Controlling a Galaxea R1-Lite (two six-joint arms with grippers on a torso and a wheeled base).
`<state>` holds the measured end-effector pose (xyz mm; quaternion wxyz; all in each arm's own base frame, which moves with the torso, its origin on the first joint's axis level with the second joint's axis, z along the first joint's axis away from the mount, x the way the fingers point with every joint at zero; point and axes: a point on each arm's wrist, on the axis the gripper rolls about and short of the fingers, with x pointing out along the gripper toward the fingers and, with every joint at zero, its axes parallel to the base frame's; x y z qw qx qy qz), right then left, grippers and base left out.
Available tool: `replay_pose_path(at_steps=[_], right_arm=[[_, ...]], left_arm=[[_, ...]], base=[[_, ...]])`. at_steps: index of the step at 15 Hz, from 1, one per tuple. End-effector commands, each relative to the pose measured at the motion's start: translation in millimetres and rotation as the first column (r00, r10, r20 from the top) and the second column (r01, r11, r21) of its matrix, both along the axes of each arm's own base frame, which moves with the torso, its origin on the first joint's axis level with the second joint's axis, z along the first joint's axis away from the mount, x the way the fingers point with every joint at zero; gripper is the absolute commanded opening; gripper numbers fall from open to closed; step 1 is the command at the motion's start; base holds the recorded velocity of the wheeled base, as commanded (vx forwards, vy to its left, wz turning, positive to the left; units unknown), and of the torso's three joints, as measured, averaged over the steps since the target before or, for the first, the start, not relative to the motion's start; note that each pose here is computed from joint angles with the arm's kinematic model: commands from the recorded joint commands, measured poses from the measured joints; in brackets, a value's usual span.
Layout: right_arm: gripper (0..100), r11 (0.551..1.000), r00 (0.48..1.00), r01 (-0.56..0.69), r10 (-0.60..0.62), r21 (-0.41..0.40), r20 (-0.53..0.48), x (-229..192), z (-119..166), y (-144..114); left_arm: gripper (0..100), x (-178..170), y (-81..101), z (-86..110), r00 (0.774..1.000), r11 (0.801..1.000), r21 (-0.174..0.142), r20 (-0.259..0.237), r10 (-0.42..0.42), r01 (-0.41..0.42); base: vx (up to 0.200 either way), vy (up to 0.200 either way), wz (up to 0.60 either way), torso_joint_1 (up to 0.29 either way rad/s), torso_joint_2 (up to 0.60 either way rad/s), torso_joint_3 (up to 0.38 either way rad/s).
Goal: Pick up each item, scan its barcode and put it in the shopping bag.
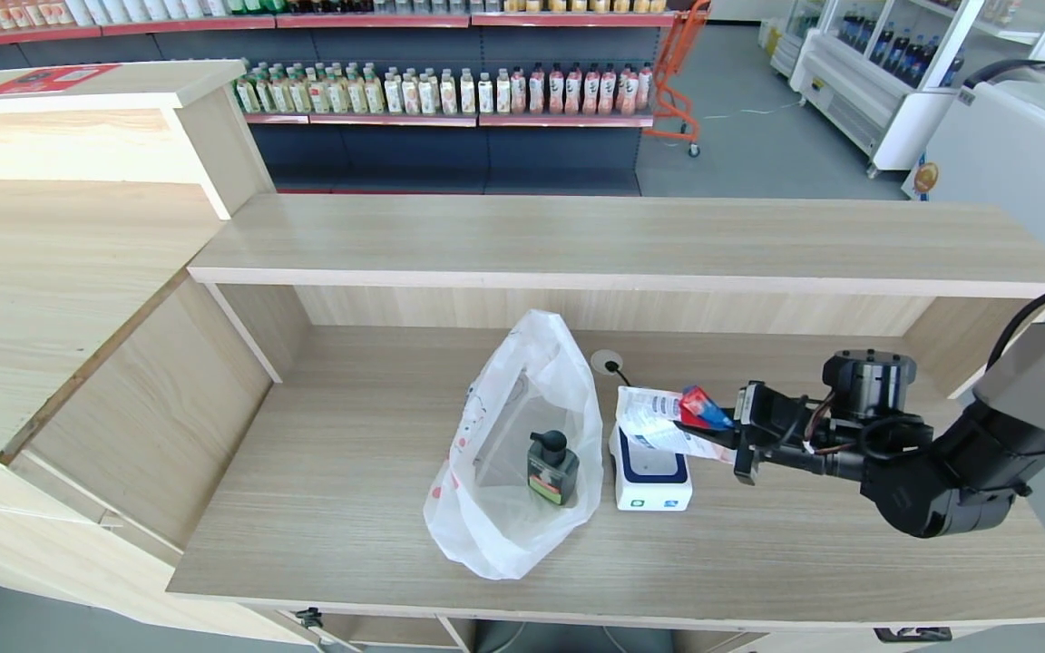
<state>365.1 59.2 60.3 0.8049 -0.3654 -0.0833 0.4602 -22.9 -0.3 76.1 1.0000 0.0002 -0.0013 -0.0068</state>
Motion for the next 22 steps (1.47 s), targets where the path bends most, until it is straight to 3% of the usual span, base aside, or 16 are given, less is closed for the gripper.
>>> replay_pose_path(at_steps=[1,3,7,12,14,17,22], right_arm=[[0,1.0,1.0,-0.003,0.003,0.001,0.005,0,2,0],[0,1.0,1.0,-0.009,0.009,0.017,-0.003,-3,9,2],[0,0.966,0.975,0.063,-0.006,0.25,-0.222,-20,53,8],[0,0.903,0.921,0.161,0.008,0.397,-0.39,-36,81,2],[0,0.889,0.906,0.203,-0.011,0.411,-0.423,-33,80,-4],[0,0.836,0.84,0.326,-0.041,0.442,-0.541,-28,76,-4],[0,0.827,0.766,0.419,-0.1,0.375,-0.635,4,44,10]], left_arm=[[100,0,0.0,0.0,1.0,1.0,0.0,0.001,0.0,0.0],[100,0,0.0,0.0,1.0,1.0,0.0,0.001,0.0,0.0],[100,0,0.0,0.0,1.0,1.0,0.0,0.001,0.0,0.0],[100,0,0.0,0.0,1.0,1.0,0.0,0.001,0.0,0.0],[100,0,0.0,0.0,1.0,1.0,0.001,0.001,0.0,0.0],[100,0,0.0,0.0,1.0,1.0,-0.003,0.0,0.0,0.0],[100,0,0.0,0.0,1.0,1.0,-0.003,0.0,0.0,0.0]], base=[[0.0,0.0,0.0,0.0,0.0,0.0],[0.0,0.0,0.0,0.0,0.0,0.0],[0.0,0.0,0.0,0.0,0.0,0.0],[0.0,0.16,0.0,0.001,0.0,0.001],[0.0,0.2,0.0,-0.012,0.0,0.002],[0.0,0.133,0.0,0.021,0.01,-0.002],[0.0,0.0,0.0,0.0,0.0,0.0]])
